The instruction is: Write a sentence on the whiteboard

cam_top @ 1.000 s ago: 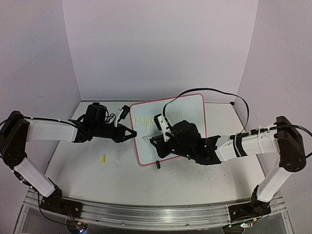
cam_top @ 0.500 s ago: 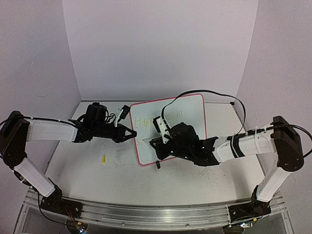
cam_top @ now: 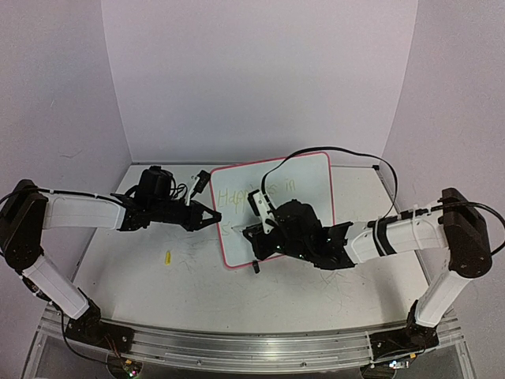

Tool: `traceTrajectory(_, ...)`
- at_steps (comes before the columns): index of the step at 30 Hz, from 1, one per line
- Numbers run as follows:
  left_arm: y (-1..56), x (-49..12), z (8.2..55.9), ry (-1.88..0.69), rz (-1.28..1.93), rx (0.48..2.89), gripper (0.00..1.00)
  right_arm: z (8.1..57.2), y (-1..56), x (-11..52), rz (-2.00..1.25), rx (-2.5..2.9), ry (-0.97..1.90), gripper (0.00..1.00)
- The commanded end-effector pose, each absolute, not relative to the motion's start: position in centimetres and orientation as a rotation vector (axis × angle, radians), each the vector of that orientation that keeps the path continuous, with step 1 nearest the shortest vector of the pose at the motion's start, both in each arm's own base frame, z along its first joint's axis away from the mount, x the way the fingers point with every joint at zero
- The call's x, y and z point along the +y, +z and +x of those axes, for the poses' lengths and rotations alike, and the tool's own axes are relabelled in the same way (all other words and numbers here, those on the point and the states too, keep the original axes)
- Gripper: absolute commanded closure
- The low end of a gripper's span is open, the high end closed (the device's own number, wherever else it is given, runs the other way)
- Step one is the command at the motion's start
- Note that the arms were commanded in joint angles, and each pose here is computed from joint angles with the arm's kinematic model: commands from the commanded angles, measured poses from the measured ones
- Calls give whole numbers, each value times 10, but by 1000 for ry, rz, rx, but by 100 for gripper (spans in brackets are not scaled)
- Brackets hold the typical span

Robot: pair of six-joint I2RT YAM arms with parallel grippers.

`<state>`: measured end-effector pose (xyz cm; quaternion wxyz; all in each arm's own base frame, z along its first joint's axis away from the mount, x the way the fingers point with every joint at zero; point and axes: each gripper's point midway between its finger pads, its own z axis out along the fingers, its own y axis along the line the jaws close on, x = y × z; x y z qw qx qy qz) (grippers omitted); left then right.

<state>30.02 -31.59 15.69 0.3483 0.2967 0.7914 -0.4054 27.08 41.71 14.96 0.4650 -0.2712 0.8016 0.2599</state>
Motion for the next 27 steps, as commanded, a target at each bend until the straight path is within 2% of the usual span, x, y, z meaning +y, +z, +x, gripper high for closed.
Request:
traceTrajectory(1,166,-313,314,-939,788,2011,100,269,148,412,-639,1983,627,100)
traceTrajectory(15,165,-314,313,-938,791,2013,100,264,142,414,-648,2001,641,100)
traceTrajectory(27,166,-313,313,-936,792,2010,100,271,192,413,-621,1883,670,100)
